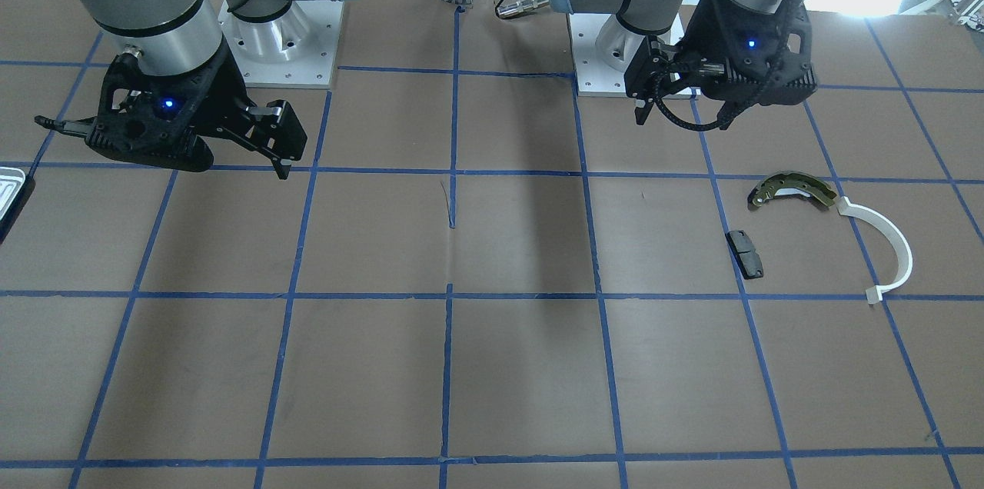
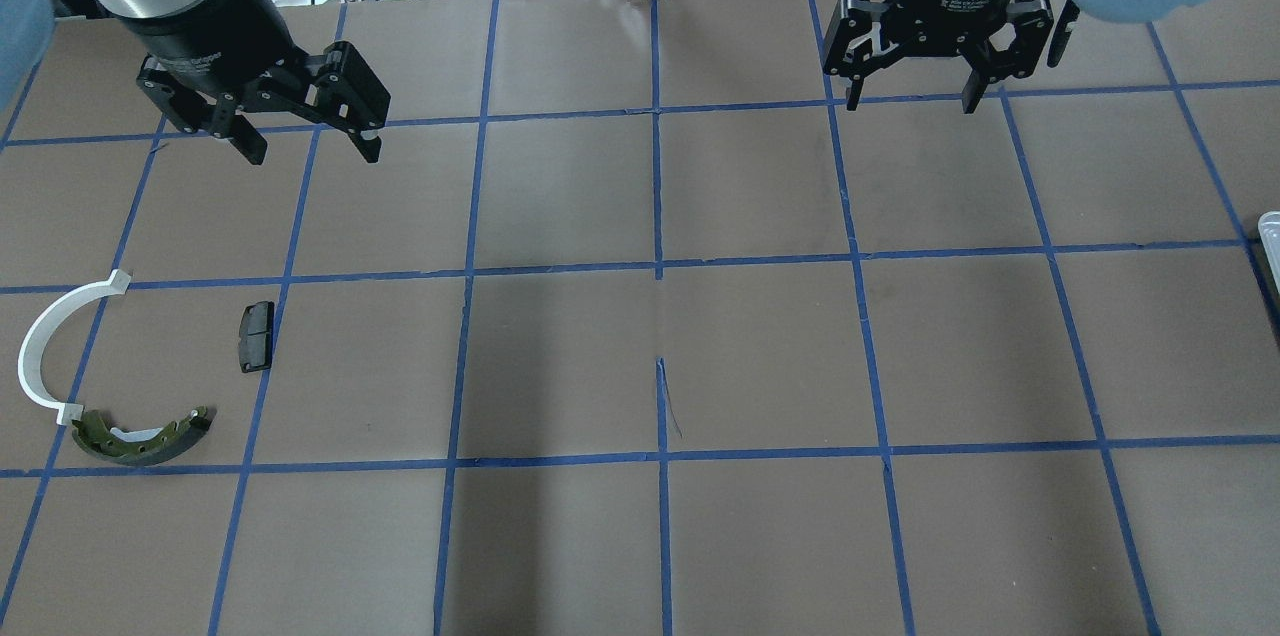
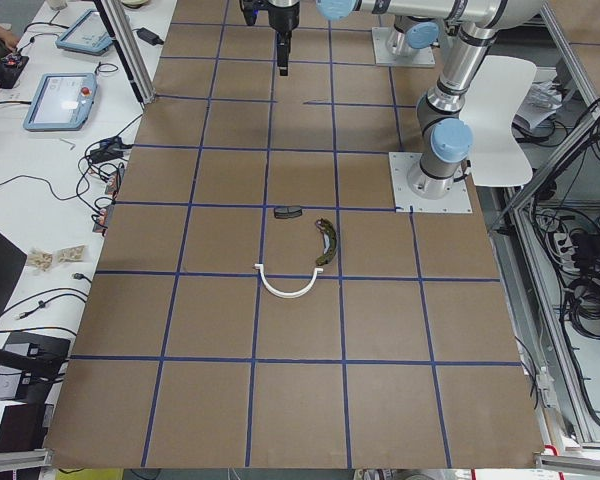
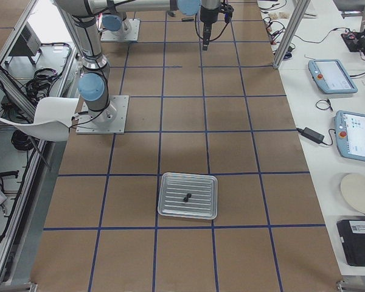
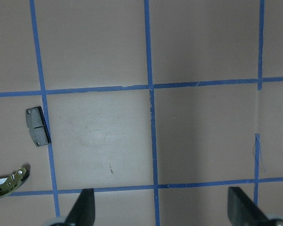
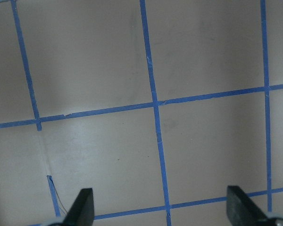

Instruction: Place bearing gear from tray to pile

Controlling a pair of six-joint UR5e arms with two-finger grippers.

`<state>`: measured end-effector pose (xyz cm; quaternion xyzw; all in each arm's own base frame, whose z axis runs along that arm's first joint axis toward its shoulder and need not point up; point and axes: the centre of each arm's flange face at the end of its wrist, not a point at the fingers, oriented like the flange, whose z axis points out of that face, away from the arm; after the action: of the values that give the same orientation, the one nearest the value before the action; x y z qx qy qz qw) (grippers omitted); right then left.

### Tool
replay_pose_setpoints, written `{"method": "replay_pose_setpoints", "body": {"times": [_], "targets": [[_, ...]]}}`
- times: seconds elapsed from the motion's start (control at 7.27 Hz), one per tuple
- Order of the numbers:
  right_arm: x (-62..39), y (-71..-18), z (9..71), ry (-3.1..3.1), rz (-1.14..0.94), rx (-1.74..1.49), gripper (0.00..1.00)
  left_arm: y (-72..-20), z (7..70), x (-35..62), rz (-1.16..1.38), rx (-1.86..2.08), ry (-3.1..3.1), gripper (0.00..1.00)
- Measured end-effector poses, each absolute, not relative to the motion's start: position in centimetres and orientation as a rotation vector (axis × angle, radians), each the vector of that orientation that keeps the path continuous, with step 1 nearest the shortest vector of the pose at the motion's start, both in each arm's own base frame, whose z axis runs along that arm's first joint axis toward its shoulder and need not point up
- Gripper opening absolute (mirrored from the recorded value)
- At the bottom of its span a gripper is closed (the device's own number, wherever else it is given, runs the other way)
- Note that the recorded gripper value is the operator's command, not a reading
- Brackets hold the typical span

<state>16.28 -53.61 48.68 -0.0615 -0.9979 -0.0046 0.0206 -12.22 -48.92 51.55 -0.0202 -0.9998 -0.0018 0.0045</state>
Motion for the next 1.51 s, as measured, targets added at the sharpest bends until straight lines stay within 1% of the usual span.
{"method": "replay_pose_setpoints", "body": {"times": [1.24, 1.51], "targets": [[16.0, -53.5, 48.9, -3.083, -0.014, -0.203, 1.0, -48.9, 51.6, -12.2, -0.003, -0.063, -3.132, 1.0], [13.0, -53.8, 48.8, -3.068, -0.044, -0.13, 1.0, -48.9, 51.6, -12.2, -0.003, -0.064, -3.132, 1.0]]}}
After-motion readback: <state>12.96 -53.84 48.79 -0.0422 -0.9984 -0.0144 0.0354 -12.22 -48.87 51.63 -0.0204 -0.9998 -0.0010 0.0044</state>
